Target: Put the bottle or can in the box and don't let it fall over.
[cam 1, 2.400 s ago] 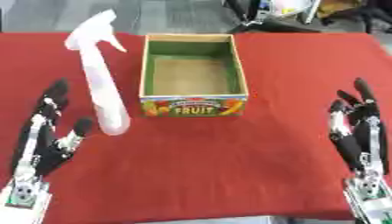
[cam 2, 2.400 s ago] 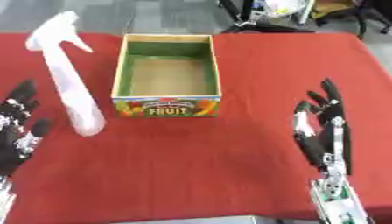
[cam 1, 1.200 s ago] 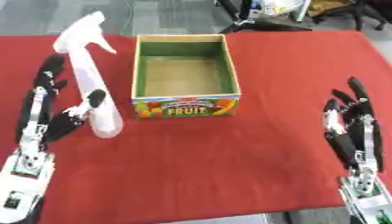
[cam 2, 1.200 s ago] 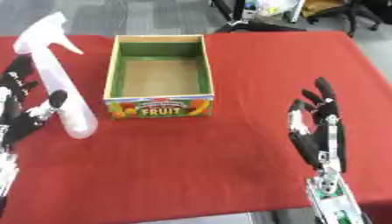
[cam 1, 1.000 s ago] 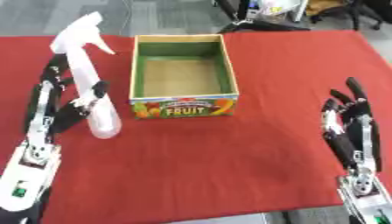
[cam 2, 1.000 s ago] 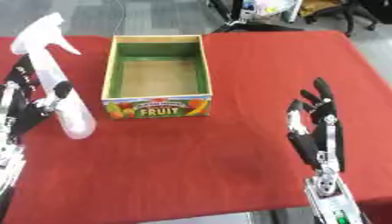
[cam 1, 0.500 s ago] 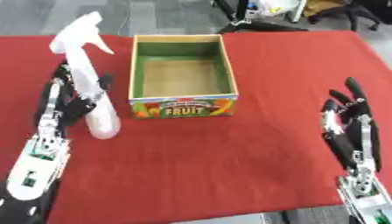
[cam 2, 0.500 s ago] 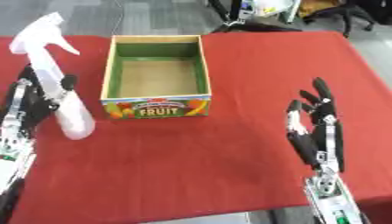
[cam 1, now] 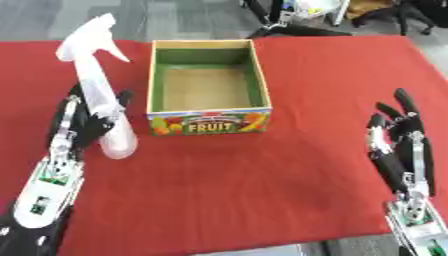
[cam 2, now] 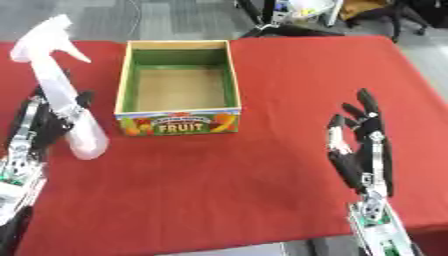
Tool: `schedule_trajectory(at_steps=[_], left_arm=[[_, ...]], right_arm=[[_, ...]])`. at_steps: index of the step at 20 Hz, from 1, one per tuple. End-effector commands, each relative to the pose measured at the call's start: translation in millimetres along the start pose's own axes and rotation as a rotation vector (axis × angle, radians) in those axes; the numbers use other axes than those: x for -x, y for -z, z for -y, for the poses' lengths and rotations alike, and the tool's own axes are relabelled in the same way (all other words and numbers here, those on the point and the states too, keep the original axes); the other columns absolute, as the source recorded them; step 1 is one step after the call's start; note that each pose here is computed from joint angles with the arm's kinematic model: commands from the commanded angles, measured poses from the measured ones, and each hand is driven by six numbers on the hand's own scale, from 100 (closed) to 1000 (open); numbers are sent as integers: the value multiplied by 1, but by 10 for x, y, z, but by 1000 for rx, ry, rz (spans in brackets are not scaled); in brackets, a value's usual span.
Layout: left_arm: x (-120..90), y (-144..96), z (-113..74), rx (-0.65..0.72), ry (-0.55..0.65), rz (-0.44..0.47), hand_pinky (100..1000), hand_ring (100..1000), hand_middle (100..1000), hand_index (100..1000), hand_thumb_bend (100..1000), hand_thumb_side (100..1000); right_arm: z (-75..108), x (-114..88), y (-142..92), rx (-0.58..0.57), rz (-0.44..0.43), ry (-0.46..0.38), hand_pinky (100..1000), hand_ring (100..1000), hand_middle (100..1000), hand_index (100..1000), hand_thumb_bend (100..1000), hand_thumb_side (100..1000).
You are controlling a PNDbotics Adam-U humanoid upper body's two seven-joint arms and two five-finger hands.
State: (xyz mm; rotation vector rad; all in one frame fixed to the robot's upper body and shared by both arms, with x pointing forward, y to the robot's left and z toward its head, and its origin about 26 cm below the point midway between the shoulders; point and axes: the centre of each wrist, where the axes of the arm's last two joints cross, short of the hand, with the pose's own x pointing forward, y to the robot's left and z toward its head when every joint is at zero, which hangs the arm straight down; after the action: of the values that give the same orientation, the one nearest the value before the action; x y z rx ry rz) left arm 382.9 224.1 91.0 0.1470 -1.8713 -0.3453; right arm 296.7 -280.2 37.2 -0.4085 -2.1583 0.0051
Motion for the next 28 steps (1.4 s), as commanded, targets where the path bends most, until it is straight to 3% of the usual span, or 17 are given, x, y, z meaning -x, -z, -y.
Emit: schedule_trajectory(at_steps=[1,4,7,9,13,15,19,28], left_arm=[[-66,43,-33,11,10,22,712,1000,788,862,524,425],[-61,41,-38,22,18,20,650,1000,701,819,402,294],[-57,40,-37,35,27,21,563,1000,593,769,214,112],[-56,39,-39,42,31,22,501,989,527,732,100,100],[-68,45,-56,32,32,33,401,907,426,660,100,107],[-86,53,-67,19,31,43,336,844,356,598,100,173],[-216,98,-114,-4,56,92,308,800,330,572,100,196],[-1082,467,-284,16,78,327,310,747,331,568,100,188]], right_arm=[[41,-43,62,-5,27,-4,788,863,1000,959,100,470],[42,-43,62,-5,27,-4,788,863,1000,958,100,470],[42,-42,62,-4,26,-3,788,863,1000,958,100,470],[41,-42,61,-5,26,-2,788,863,1000,959,100,470],[42,-42,61,-4,26,-2,789,863,1000,959,100,470],[41,-41,60,-4,26,-2,789,863,1000,959,100,470],[41,-40,59,-4,25,-2,789,863,1000,959,100,470],[17,-35,53,-16,24,5,789,864,1000,960,100,470]])
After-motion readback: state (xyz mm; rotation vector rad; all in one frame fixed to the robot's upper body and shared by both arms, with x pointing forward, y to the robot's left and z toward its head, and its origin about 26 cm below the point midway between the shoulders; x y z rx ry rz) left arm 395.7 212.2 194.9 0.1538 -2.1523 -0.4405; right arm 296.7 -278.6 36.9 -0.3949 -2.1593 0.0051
